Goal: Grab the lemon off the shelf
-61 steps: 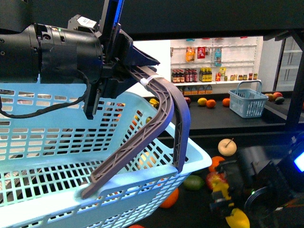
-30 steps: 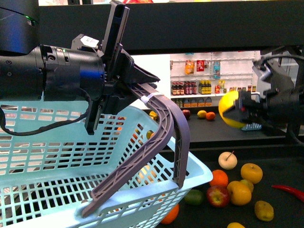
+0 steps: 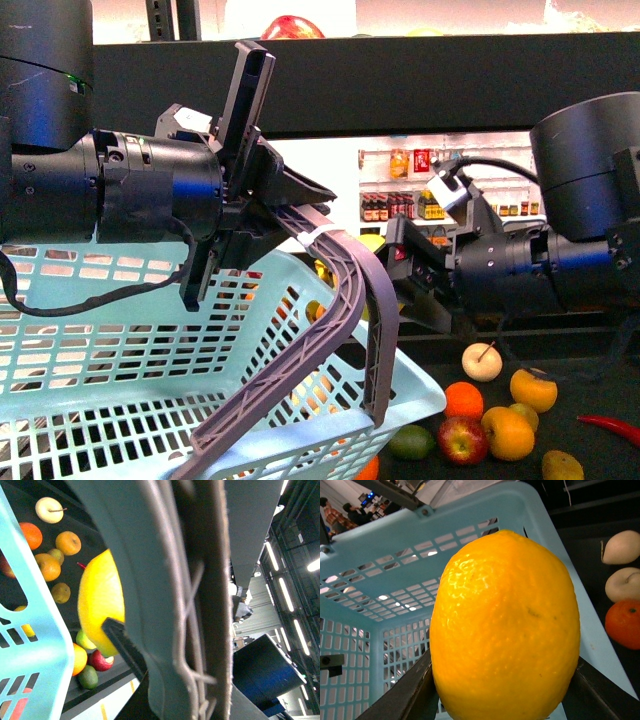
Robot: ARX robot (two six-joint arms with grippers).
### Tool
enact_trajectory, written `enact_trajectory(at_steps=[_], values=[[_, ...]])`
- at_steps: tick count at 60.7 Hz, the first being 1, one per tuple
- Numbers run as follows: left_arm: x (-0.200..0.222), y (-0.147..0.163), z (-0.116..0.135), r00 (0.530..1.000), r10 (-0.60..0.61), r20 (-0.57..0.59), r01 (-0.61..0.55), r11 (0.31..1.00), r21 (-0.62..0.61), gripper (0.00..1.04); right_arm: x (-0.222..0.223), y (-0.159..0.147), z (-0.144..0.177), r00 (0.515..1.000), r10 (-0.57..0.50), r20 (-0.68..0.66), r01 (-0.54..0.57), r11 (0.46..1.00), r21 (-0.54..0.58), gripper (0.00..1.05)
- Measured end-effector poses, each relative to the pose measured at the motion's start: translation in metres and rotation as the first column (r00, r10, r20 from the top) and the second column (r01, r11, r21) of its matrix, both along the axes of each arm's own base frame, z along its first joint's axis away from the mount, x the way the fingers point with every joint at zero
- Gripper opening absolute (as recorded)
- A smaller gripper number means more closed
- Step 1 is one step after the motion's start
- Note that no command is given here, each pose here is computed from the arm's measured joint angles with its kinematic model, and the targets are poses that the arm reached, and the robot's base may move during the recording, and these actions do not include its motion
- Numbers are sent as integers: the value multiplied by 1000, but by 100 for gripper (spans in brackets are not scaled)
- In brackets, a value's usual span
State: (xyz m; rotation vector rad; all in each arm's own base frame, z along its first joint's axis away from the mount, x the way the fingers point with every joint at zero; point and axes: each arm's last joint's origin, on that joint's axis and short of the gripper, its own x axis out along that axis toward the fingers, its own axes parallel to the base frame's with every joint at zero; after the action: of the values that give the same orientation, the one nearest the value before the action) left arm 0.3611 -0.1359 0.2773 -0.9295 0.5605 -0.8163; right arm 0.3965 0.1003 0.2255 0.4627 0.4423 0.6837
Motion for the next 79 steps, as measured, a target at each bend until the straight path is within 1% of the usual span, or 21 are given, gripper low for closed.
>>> enact_trajectory(at_steps=[6, 15, 17, 18, 19, 20, 25, 31, 34, 37, 45, 51, 55, 58, 60, 62, 66, 72, 74, 77, 79], values=[[0, 0, 0, 1000, -1, 0, 1, 1000, 0, 8, 1, 11, -11, 999, 21, -25, -21, 1000, 3, 57], [0, 0, 0, 1000, 0, 1, 0, 1000, 0, 8, 2, 20, -25, 998, 18, -63, -19, 1000, -16, 57], [0, 0, 0, 1000, 0, 0, 0, 1000, 0, 8, 3, 20, -28, 998, 13, -68, -14, 1000, -23, 61], [0, 0, 0, 1000, 0, 0, 0, 1000, 0, 8, 3, 20, -30, 997, 10, -71, -12, 1000, -27, 66], [0, 0, 0, 1000, 0, 0, 0, 1000, 0, 8, 3, 20, -30, 997, 10, -71, -12, 1000, -27, 67], [0, 0, 0, 1000, 0, 0, 0, 1000, 0, 8, 4, 20, -32, 997, 9, -73, -11, 999, -31, 71], [0, 0, 0, 1000, -1, 0, 1, 1000, 0, 8, 5, 20, -34, 998, 3, -69, -6, 999, -38, 81], [0, 0, 0, 1000, 0, 0, 0, 1000, 0, 8, 7, 15, -32, 999, -9, -47, 8, 999, -33, 96], [0, 0, 0, 1000, 1, 2, -1, 1000, 1, 8, 8, 11, -29, 999, -18, -34, 17, 999, -29, 99], [0, 0, 0, 1000, -1, 0, 1, 1000, 0, 8, 10, 7, -27, 999, -30, -26, 29, 999, -29, 97], [0, 0, -1, 1000, 1, -4, -1, 1000, 0, 8, 20, -15, -15, 994, -106, 34, 108, 993, -40, 97], [0, 0, -1, 1000, 0, -2, 0, 1000, 1, 8, 31, -38, -1, 975, -197, 104, 206, 975, -79, 97], [0, 0, -1, 1000, 0, -3, 0, 1000, 0, 8, 38, -55, 6, 952, -264, 152, 284, 950, -127, 97], [0, 0, -1, 1000, 1, -2, -1, 1000, 1, 8, 45, -69, 5, 929, -313, 199, 352, 913, -207, 97], [0, 0, -1, 1000, 0, -2, 0, 1000, 1, 8, 51, -78, -4, 911, -344, 227, 400, 872, -283, 97], [0, 0, -1, 1000, -1, -2, 1, 1000, 1, 8, 57, -84, -17, 904, -359, 230, 421, 839, -345, 97], [0, -1, -1, 1000, -5, -3, 5, 1000, 0, 8, 65, -89, -59, 913, -355, 199, 407, 778, -479, 97], [0, -1, -1, 1000, -5, -3, 5, 1000, 0, 8, 70, -94, -115, 921, -370, 119, 365, 717, -595, 97], [0, -1, -1, 1000, -3, -3, 3, 1000, 0, 8, 71, -94, -126, 922, -374, 102, 354, 707, -613, 97], [0, -1, -1, 1000, 0, -2, 0, 1000, 1, 8, 72, -96, -153, 918, -392, 57, 331, 681, -653, 97], [0, -1, -1, 1000, 0, -2, 0, 1000, 1, 8, 73, -97, -163, 916, -398, 43, 323, 670, -668, 97]])
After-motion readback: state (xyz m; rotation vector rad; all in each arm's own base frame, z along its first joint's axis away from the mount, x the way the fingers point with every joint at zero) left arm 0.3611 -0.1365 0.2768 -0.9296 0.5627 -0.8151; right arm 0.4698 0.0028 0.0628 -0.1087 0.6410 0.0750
